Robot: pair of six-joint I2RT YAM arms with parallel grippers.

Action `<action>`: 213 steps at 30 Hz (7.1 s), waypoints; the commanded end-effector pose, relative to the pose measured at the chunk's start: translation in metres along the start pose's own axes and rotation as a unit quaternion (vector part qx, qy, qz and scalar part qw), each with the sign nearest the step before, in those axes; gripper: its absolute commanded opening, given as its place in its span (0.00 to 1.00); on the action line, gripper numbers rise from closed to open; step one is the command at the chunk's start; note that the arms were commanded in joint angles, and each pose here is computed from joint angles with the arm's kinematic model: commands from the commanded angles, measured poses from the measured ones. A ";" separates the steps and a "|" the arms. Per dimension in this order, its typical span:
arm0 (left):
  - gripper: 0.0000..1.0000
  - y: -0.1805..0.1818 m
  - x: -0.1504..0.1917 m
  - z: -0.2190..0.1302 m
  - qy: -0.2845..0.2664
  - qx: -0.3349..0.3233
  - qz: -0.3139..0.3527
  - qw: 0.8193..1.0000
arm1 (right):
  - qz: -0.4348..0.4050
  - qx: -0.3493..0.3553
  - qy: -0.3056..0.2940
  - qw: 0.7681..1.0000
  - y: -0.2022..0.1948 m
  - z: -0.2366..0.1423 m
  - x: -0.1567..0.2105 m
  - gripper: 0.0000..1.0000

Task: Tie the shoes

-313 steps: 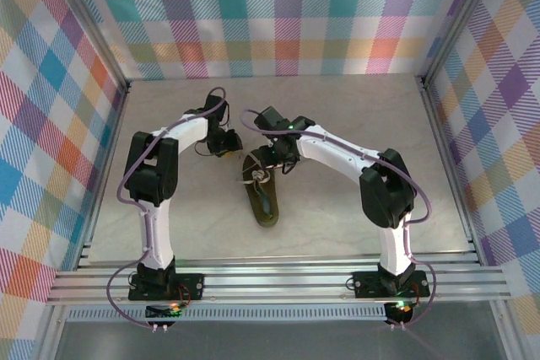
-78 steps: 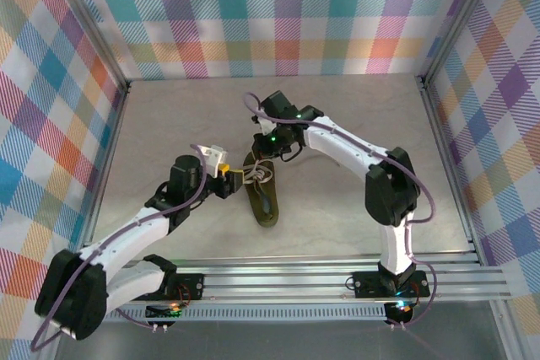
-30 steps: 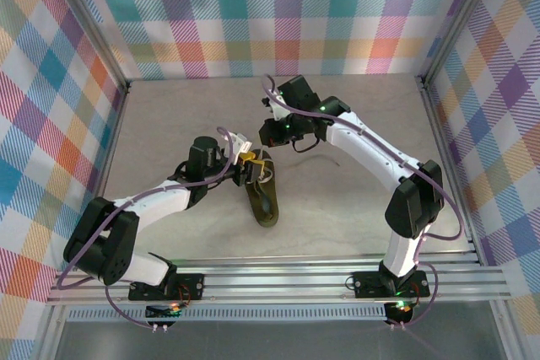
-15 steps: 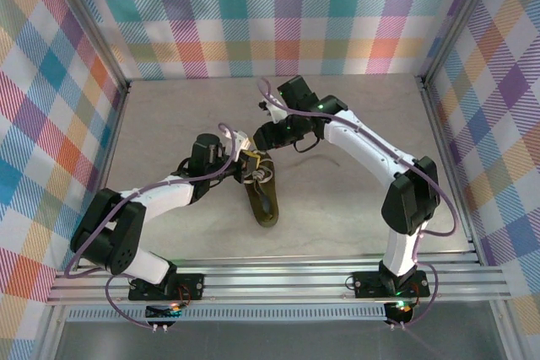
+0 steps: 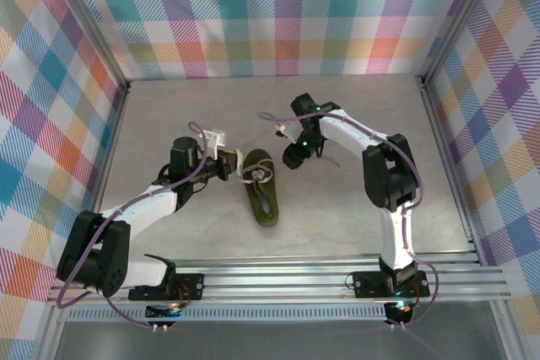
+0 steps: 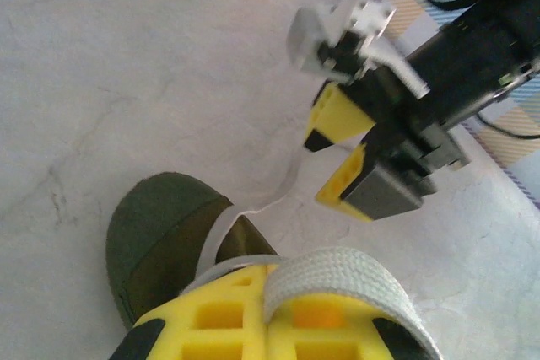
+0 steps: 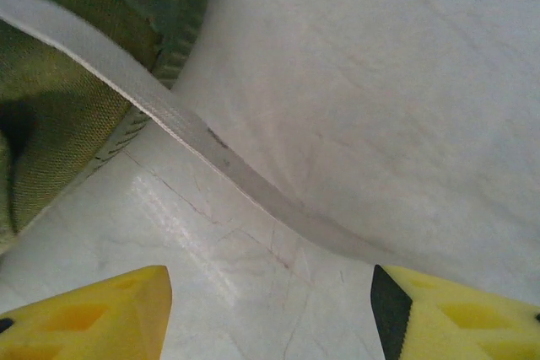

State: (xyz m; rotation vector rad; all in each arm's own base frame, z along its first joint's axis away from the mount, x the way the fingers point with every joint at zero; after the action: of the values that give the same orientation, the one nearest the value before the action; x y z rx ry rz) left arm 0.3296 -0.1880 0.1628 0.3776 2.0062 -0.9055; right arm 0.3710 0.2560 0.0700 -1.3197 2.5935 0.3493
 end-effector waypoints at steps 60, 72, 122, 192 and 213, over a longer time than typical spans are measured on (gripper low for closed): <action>0.00 0.125 0.104 -0.205 -0.039 -0.422 -0.428 0.798 | 0.244 0.173 0.112 0.948 -0.059 -0.041 0.141 0.00; 0.00 0.142 0.101 -0.232 -0.073 -0.465 -0.452 0.758 | 0.262 0.152 0.123 0.945 -0.059 -0.028 0.160 0.00; 0.68 0.158 0.008 -0.222 0.132 -0.490 -0.235 0.829 | 0.223 0.010 -0.044 0.974 0.024 -0.054 0.083 0.46; 0.00 0.005 0.074 0.000 0.317 0.021 0.303 0.898 | 0.232 0.023 -0.054 0.971 0.031 -0.047 0.079 0.45; 0.00 -0.061 0.024 0.002 0.215 0.073 0.193 0.954 | 0.244 -0.059 -0.126 0.960 0.049 -0.055 0.043 0.45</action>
State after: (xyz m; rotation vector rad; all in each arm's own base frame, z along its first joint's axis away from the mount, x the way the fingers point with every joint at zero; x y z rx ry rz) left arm 0.2793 -0.2229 0.1617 1.0999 2.1671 -0.7055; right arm 0.3064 0.2027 0.0846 -0.4768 2.8403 0.4585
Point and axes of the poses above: each hand's point on the last joint's axis, 136 mm out from that joint toward the fingers, its own z axis out along the fingers, its own y axis along the line the jaws close on, x = y × z, the point moved 1 cm from there along -z, back along the fingers, and after that the axes turned 1 degree about z, right-handed, at the moved point
